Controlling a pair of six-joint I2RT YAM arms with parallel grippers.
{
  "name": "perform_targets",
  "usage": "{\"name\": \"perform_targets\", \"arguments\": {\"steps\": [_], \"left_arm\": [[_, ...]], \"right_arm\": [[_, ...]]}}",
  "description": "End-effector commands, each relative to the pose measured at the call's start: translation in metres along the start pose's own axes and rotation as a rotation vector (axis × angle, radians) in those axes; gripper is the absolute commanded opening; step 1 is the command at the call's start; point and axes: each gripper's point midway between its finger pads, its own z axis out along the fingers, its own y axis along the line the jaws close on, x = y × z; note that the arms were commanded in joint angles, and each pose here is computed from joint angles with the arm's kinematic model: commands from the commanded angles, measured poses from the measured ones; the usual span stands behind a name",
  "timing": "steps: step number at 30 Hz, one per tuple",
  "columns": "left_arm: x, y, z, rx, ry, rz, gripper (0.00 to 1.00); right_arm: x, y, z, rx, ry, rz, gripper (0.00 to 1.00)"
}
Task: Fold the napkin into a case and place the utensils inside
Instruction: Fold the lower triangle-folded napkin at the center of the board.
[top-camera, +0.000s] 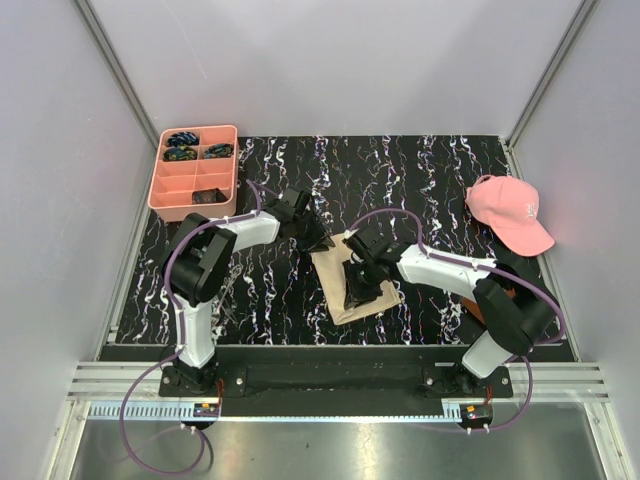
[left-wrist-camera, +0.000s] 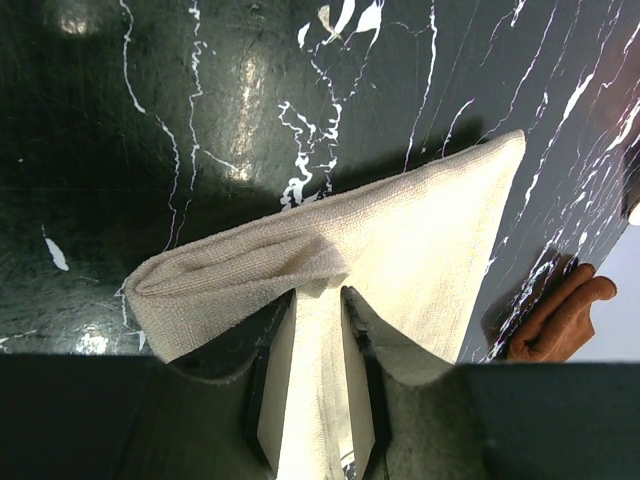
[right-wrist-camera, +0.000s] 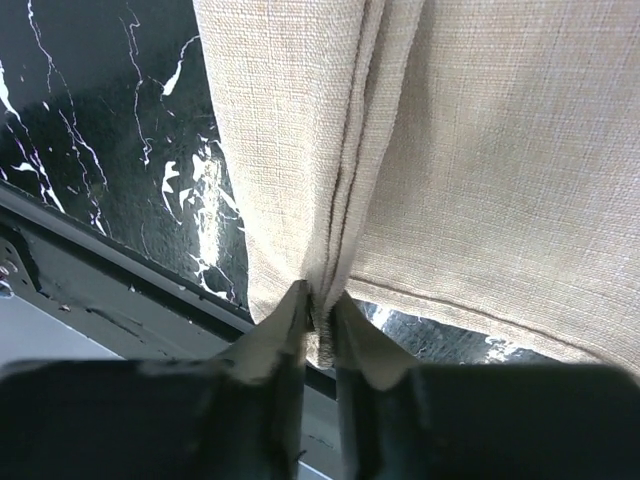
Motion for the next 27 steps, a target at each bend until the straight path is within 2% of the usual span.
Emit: {"name": "perform_targets", "arguments": {"steps": [1, 8, 13, 15, 16, 20, 23, 27], "left_arm": [[-0.010, -0.017, 0.005, 0.049, -0.027, 0.026, 0.30], [-0.013, -0.022, 0.010, 0.064, -0.026, 0.032, 0.29], [-0.016, -0.026, 0.009, 0.074, -0.033, 0.069, 0.29], [-0.020, -0.034, -0.002, 0.093, -0.063, 0.115, 0.34], [-0.021, -0.038, -0.007, 0.101, -0.075, 0.135, 0.41], [-0.021, -0.050, -0.034, 0.114, -0.102, 0.221, 0.57], [-0.025, -0.053, -0.056, 0.094, -0.148, 0.279, 0.58], [-0.033, -0.041, -0.065, 0.005, -0.181, 0.344, 0.49]], "right_arm": [[0.001, -0.006, -0.004, 0.029, -0.033, -0.006, 0.17], [0.013, -0.034, 0.014, 0.116, -0.018, -0.004, 0.00], [0.017, -0.043, 0.030, 0.116, -0.032, 0.017, 0.00], [0.018, -0.044, 0.034, 0.108, -0.041, 0.016, 0.00], [0.018, -0.045, 0.035, 0.108, -0.038, 0.019, 0.00], [0.017, -0.042, 0.037, 0.077, -0.039, 0.037, 0.00], [0.017, -0.040, 0.037, 0.045, -0.037, 0.055, 0.00], [0.015, -0.036, 0.038, -0.014, -0.041, 0.080, 0.00]]}}
